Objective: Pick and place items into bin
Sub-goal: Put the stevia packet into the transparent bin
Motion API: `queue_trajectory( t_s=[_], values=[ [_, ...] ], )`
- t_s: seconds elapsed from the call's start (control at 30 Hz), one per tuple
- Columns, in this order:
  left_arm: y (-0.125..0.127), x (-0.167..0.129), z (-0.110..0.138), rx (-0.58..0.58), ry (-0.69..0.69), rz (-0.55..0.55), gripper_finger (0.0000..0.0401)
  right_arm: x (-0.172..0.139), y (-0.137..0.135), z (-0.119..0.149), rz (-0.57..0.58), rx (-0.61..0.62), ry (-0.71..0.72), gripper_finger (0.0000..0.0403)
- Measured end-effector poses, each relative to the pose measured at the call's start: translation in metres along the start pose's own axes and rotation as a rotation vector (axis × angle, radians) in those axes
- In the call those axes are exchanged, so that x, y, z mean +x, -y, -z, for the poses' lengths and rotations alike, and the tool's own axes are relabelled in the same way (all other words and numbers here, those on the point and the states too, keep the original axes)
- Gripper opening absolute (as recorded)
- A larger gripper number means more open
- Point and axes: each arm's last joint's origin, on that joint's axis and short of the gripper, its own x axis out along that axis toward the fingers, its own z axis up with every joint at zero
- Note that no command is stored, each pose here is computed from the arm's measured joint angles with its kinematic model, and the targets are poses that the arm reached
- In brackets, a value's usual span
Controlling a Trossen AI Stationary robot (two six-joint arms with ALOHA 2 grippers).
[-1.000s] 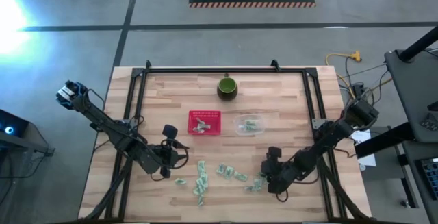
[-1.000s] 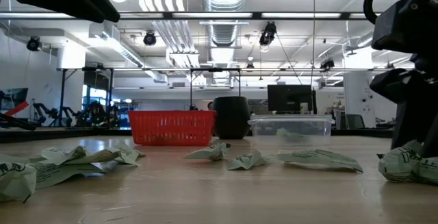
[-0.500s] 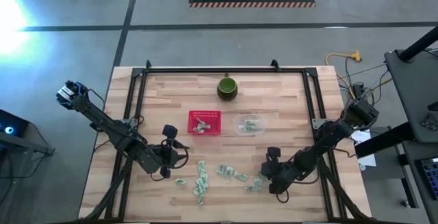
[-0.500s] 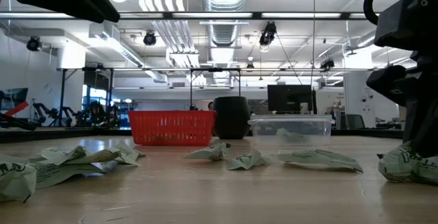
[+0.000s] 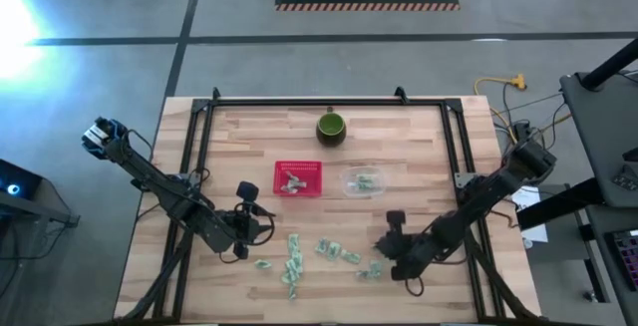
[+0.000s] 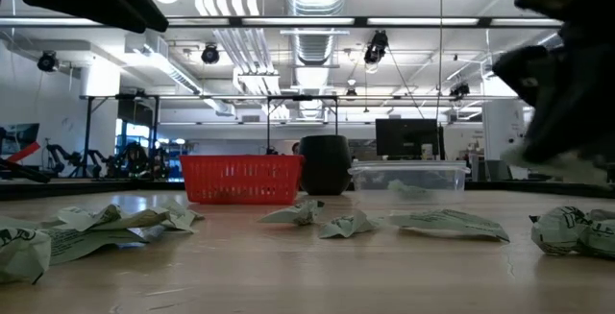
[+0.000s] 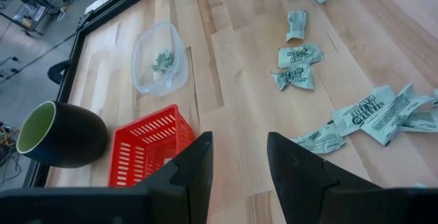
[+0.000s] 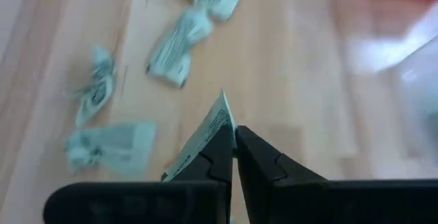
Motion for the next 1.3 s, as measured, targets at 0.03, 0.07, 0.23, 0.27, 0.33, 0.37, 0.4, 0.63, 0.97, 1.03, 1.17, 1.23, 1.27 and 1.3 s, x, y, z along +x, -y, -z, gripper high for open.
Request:
queue_trajectory(
  t_s=[0.03, 0.07, 0.23, 0.27, 0.33, 0.37, 0.4, 0.63, 0.97, 1.03, 1.17, 1.23, 1.27, 1.3],
  values=[
    [0.0, 0.0, 0.0, 0.0, 0.0, 0.0, 0.0123, -0.002, 0.001, -0.002, 0.021, -0.023, 0.02, 0.0009],
    [0.0, 0.0, 0.0, 0.0, 0.0, 0.0, 0.0123, -0.004, 0.003, -0.005, 0.046, -0.046, 0.042, 0.0009],
    [0.0, 0.0, 0.0, 0.001, -0.001, 0.0, 0.0123, -0.012, 0.018, -0.019, 0.242, -0.153, 0.146, 0.0009],
    [0.0, 0.0, 0.0, 0.001, -0.001, 0.0, 0.0123, -0.012, 0.023, -0.021, 0.279, -0.167, 0.152, 0.0009],
    [0.0, 0.0, 0.0, 0.001, 0.0, 0.0, 0.0123, -0.011, 0.035, -0.027, 0.339, -0.181, 0.15, 0.0009],
    [0.0, 0.0, 0.0, 0.001, 0.0, 0.0, 0.0123, -0.01, 0.042, -0.03, 0.358, -0.178, 0.147, 0.0009],
    [0.0, 0.0, 0.0, 0.001, 0.0, 0.0, 0.0123, -0.009, 0.049, -0.033, 0.377, -0.172, 0.14, 0.0009],
    [0.0, 0.0, 0.001, 0.002, -0.001, 0.0, 0.0123, 0.005, 0.105, -0.045, 0.503, -0.059, 0.07, 0.0008],
    [0.0, 0.0, 0.001, 0.003, -0.003, 0.0, 0.0123, 0.02, 0.154, -0.045, 0.395, 0.121, -0.013, 0.0008],
    [0.0, 0.0, 0.001, 0.003, -0.003, 0.0, 0.0123, 0.02, 0.155, -0.044, 0.398, 0.125, -0.015, 0.0009],
    [0.001, 0.001, 0.001, 0.003, -0.004, 0.0, 0.0123, 0.021, 0.155, -0.042, 0.393, 0.123, -0.021, 0.0009],
    [0.001, 0.001, 0.002, 0.005, -0.007, 0.0, 0.0123, 0.021, 0.155, -0.041, 0.395, 0.134, -0.022, 0.0009],
    [0.001, 0.001, 0.002, 0.006, -0.008, 0.0, 0.0123, 0.021, 0.155, -0.04, 0.396, 0.147, -0.021, 0.0009],
    [0.001, 0.001, 0.002, 0.006, -0.007, -0.001, 0.0123, 0.022, 0.155, -0.039, 0.402, 0.157, -0.022, 0.0009]
  ],
)
